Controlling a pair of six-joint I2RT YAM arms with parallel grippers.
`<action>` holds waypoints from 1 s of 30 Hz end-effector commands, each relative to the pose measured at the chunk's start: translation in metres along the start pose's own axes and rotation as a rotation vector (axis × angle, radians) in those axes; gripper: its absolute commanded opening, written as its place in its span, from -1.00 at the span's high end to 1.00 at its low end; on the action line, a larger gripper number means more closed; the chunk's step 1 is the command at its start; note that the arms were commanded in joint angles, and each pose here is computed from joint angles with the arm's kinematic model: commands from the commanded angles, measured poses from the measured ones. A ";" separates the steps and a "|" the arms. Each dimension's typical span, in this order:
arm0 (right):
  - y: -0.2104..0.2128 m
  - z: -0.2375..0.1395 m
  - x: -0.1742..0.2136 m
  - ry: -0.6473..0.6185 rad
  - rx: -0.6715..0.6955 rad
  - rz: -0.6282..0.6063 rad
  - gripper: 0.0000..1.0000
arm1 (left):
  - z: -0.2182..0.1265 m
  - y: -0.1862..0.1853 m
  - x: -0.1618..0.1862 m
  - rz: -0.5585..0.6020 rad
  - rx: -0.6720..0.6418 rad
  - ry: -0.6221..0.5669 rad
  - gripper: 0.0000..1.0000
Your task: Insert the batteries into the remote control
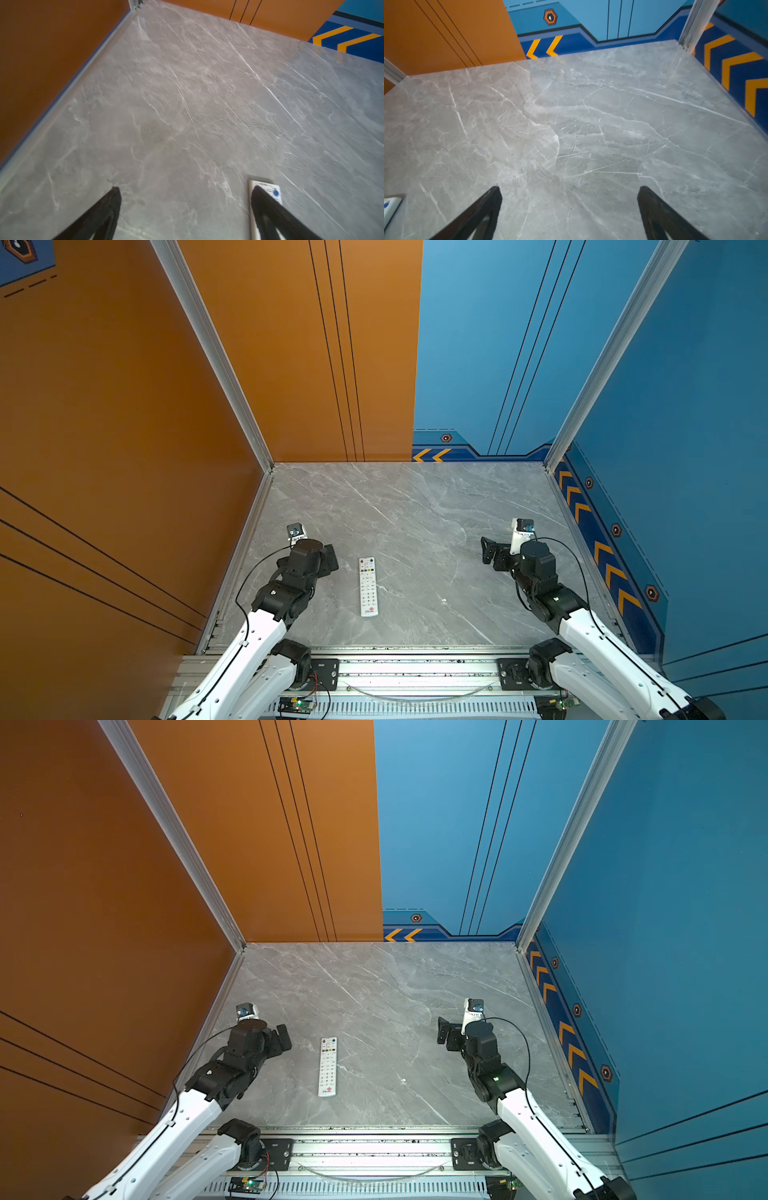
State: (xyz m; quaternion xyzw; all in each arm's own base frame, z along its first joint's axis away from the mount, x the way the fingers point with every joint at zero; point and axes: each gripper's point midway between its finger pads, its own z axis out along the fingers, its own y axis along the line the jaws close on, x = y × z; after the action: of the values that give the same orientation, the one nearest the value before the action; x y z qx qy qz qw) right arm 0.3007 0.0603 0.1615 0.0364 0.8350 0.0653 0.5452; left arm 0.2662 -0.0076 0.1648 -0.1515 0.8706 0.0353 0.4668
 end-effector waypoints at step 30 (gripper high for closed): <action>-0.057 0.071 -0.004 -0.160 0.208 -0.208 -0.99 | 0.112 -0.001 -0.026 0.182 -0.067 -0.267 -0.96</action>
State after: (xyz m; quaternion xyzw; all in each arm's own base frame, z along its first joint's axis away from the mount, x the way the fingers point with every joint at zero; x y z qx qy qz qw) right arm 0.3642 0.0160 0.1238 0.0064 0.8046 -0.0661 0.5901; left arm 0.3593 0.0233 0.1098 -0.0785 0.8331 0.1438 0.5283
